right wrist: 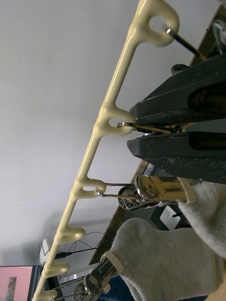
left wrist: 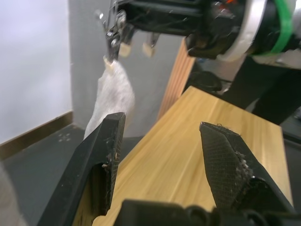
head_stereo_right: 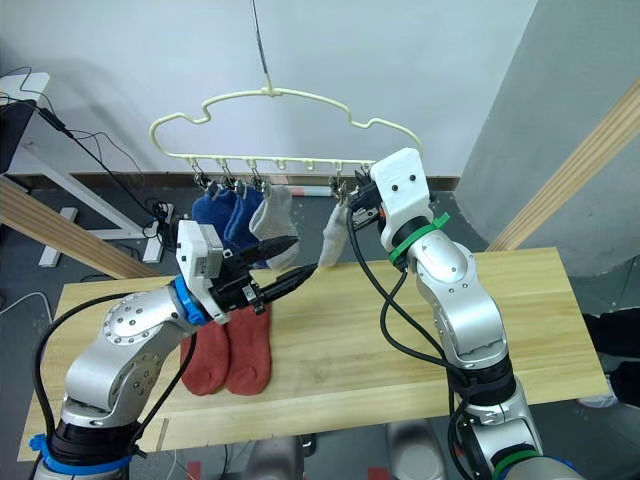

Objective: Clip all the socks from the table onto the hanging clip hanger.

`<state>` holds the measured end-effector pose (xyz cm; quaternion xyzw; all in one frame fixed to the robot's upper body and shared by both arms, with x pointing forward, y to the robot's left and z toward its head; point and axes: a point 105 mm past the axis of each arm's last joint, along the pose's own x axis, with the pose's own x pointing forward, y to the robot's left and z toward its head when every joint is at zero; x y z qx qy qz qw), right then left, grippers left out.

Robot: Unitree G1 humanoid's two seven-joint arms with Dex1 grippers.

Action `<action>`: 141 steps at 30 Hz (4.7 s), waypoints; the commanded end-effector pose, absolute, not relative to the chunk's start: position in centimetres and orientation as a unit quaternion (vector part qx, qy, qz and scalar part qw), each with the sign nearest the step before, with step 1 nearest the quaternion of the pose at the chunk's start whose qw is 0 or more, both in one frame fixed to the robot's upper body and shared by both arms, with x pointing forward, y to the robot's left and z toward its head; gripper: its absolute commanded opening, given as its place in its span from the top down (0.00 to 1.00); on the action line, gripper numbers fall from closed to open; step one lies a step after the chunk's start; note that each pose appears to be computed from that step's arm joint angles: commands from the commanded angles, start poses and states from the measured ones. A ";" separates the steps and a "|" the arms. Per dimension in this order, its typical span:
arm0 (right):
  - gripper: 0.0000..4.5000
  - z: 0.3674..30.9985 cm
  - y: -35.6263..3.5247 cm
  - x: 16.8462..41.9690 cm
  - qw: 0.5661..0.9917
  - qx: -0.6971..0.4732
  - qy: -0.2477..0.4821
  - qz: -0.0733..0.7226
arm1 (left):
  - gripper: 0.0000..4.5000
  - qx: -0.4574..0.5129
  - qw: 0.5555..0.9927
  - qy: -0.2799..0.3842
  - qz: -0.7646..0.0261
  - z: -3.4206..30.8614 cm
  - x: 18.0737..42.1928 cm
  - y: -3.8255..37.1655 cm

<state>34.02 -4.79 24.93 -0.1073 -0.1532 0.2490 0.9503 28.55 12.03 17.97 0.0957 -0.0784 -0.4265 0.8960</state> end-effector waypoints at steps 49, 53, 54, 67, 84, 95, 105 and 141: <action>1.00 25.4 -4.6 33.1 0.947 -0.101 -0.157 0.260 | 0.13 0.068 0.974 0.198 -0.082 1.7 29.2 18.1; 1.00 25.4 -4.6 33.1 0.947 -0.102 -0.157 0.260 | 0.28 0.063 0.975 0.199 -0.080 1.8 29.0 18.2; 1.00 25.4 -4.6 33.1 0.947 -0.102 -0.157 0.260 | 0.30 0.060 0.975 0.198 -0.079 1.8 29.0 18.2; 1.00 25.3 -4.7 33.2 0.947 -0.106 -0.154 0.263 | 0.66 0.032 0.984 0.163 -0.068 3.3 28.8 19.2; 1.00 25.4 -5.2 33.3 0.946 -0.112 -0.155 0.260 | 1.00 0.158 0.902 -0.104 -0.387 12.7 27.5 11.3; 1.00 25.5 -5.4 33.2 0.947 -0.113 -0.157 0.257 | 1.00 0.153 0.887 -0.193 -0.391 15.3 30.5 7.6; 1.00 25.5 -5.4 33.2 0.948 -0.111 -0.156 0.256 | 1.00 0.137 0.904 -0.238 -0.328 16.5 32.5 4.4; 1.00 25.2 -4.8 33.1 0.950 -0.091 -0.141 0.264 | 1.00 0.162 0.913 -0.302 -0.222 17.7 33.9 3.1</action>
